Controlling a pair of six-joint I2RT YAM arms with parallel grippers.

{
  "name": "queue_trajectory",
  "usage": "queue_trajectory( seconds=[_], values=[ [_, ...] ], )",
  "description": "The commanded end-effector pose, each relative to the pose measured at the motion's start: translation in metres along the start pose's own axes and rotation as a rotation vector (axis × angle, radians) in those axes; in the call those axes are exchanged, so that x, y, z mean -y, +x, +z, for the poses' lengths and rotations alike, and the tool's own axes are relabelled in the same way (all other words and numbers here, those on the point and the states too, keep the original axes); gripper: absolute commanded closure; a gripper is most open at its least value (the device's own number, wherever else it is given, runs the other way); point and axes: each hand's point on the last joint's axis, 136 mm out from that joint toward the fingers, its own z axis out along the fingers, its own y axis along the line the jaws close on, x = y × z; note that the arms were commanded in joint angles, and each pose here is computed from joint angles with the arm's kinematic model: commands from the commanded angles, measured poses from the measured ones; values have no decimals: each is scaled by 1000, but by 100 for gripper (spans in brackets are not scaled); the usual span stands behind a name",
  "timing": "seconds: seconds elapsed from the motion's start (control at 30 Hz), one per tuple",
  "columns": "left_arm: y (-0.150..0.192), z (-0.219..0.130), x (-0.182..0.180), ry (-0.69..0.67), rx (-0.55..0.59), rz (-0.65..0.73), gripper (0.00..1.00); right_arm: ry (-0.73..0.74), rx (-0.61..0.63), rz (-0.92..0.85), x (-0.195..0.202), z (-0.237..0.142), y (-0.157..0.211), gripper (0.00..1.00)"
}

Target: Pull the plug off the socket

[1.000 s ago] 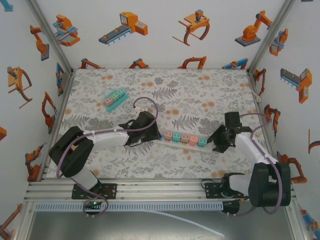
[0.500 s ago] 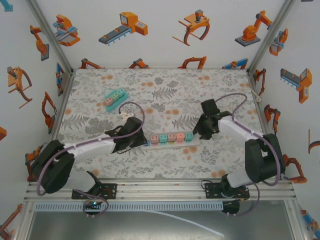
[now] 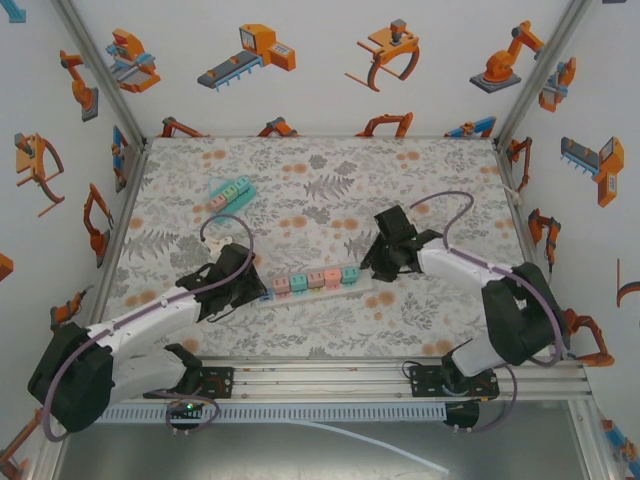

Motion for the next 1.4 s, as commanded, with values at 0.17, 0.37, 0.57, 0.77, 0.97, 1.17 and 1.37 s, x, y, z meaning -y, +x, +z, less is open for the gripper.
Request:
queue_trajectory(
  seconds=[0.17,0.37,0.57,0.77,0.97,1.17,1.37],
  values=[
    [10,14,-2,-22,-73,61,54,-70,7,77,2,-24,19,58],
    [9,17,3,-6,-80,56,54,-31,62,33,9,-41,10,58],
    [-7,-1,6,7,-21,93,45,-41,255,-291,-20,-95,-32,47],
    [-21,-29,18,83,29,214,35,-167,471,-858,-69,-145,-50,38],
    [-22,-43,19,105,34,300,31,-442,546,-1441,-104,-158,1,40],
    [-20,-45,17,121,44,313,27,-629,434,-2035,-76,-128,73,39],
    [-17,-39,14,107,35,317,26,-706,288,-2078,-69,-102,90,40]
  ],
)
